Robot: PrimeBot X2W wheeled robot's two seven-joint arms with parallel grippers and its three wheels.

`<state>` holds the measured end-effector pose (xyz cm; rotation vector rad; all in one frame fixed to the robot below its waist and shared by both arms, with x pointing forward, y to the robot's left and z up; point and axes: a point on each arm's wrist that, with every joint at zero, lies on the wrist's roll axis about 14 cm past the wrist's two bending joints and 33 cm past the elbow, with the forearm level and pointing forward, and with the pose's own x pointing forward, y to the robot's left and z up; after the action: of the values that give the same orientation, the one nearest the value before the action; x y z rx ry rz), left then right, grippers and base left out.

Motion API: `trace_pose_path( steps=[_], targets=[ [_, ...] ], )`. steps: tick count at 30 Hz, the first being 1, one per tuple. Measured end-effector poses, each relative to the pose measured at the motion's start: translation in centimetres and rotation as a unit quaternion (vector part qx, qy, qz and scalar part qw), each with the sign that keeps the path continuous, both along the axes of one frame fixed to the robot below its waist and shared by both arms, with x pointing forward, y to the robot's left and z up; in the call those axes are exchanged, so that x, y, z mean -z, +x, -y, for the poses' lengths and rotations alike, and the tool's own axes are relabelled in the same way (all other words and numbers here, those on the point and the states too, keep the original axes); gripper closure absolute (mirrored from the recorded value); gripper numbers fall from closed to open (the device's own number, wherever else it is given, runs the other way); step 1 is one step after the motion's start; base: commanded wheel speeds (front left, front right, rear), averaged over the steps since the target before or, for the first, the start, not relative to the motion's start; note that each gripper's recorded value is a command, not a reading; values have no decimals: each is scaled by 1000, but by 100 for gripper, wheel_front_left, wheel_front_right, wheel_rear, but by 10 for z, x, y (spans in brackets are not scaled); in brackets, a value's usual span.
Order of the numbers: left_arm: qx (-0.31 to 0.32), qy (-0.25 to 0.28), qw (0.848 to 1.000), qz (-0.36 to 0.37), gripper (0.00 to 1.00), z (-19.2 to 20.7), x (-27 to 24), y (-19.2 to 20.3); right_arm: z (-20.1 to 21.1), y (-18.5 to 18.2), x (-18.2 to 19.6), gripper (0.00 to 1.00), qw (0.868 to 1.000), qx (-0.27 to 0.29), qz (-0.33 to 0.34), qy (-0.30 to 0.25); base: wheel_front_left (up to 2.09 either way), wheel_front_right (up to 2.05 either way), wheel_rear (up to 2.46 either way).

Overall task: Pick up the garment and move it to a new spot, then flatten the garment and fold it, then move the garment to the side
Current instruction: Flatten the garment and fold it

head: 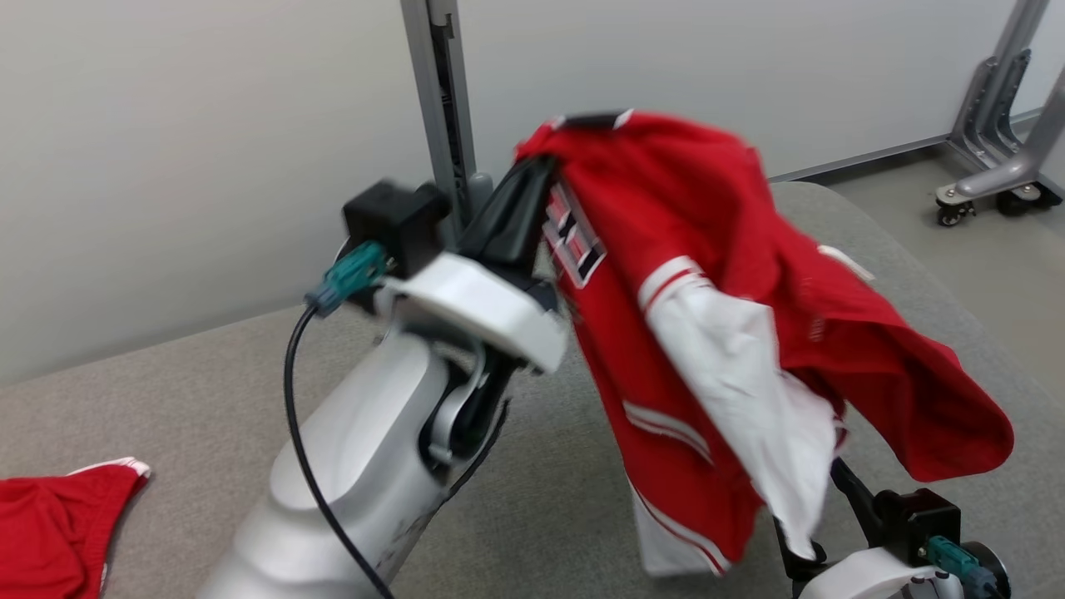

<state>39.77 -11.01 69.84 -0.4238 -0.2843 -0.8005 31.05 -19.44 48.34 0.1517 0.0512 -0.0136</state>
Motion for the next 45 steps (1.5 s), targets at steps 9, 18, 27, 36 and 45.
trace_pose_path(
  steps=[9,18,27,36,45],
  targets=[
    [-177,128,946,-241,0,-117,197,29,-22,10,4,0,999,-37,-7,3,0,0,0],
    [-224,130,916,-307,0,-163,242,18,-40,20,2,0,998,-66,-5,3,0,0,0],
    [-116,154,884,-427,0,-126,289,-33,-47,20,2,0,997,-78,-8,2,0,0,0],
    [-71,206,839,-498,76,-98,323,-57,-24,11,3,0,999,-40,-9,0,0,0,0],
    [-86,170,928,-321,100,-76,243,-3,-11,4,5,0,1000,-18,-12,-2,0,0,0]
  ],
)
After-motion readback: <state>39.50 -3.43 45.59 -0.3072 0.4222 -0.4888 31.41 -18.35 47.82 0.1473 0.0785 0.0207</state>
